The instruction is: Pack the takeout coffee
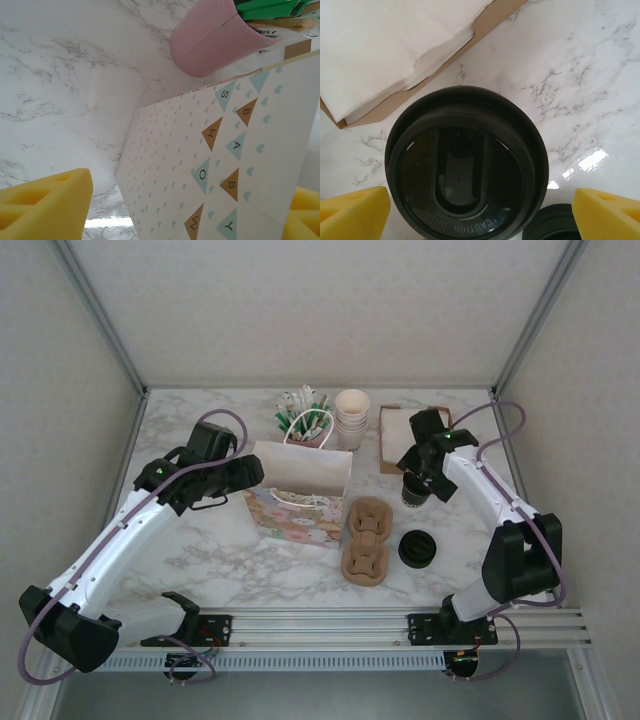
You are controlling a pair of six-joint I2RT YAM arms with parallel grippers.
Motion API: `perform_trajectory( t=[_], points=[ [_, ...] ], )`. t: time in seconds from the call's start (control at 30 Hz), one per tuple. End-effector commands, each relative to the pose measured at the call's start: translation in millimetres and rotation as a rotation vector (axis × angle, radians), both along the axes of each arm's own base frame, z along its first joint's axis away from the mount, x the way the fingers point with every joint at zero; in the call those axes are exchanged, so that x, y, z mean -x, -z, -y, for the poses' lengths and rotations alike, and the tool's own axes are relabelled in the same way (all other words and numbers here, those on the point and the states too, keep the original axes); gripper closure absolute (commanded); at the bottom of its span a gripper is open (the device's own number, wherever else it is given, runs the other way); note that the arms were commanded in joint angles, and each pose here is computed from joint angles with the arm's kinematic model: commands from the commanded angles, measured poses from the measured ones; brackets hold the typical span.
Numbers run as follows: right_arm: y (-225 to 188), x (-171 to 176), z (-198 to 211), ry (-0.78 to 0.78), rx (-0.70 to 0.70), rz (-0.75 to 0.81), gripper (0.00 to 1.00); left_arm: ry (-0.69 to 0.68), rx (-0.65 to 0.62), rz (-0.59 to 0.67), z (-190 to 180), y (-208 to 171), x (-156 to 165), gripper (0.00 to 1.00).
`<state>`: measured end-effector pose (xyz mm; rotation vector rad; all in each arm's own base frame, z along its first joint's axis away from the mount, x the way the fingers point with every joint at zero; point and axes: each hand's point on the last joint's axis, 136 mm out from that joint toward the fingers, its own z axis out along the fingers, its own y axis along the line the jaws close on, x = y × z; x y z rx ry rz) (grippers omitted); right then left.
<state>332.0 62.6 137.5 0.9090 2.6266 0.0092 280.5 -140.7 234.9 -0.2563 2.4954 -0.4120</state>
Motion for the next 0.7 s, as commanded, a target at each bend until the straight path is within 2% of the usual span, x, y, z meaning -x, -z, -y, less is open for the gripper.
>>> perform_trajectory(
  t=[0.0,0.33,0.67],
  points=[
    [-3.5,-9.6,-3.9,0.009,-0.001,0.014,0.06,0.007,-0.013,0.035,-1.7,-9.2,-0.4,0.28],
    [-1.8,-19.1,-3.3,-0.002,0.020,0.023,0.14,0.009,-0.011,0.048,-2.5,-12.9,0.1,0.27],
    [10.3,-16.7,-2.9,-0.002,0.026,-0.004,0.18,0.010,-0.013,0.052,-3.3,-14.0,0.9,0.27]
  ],
)
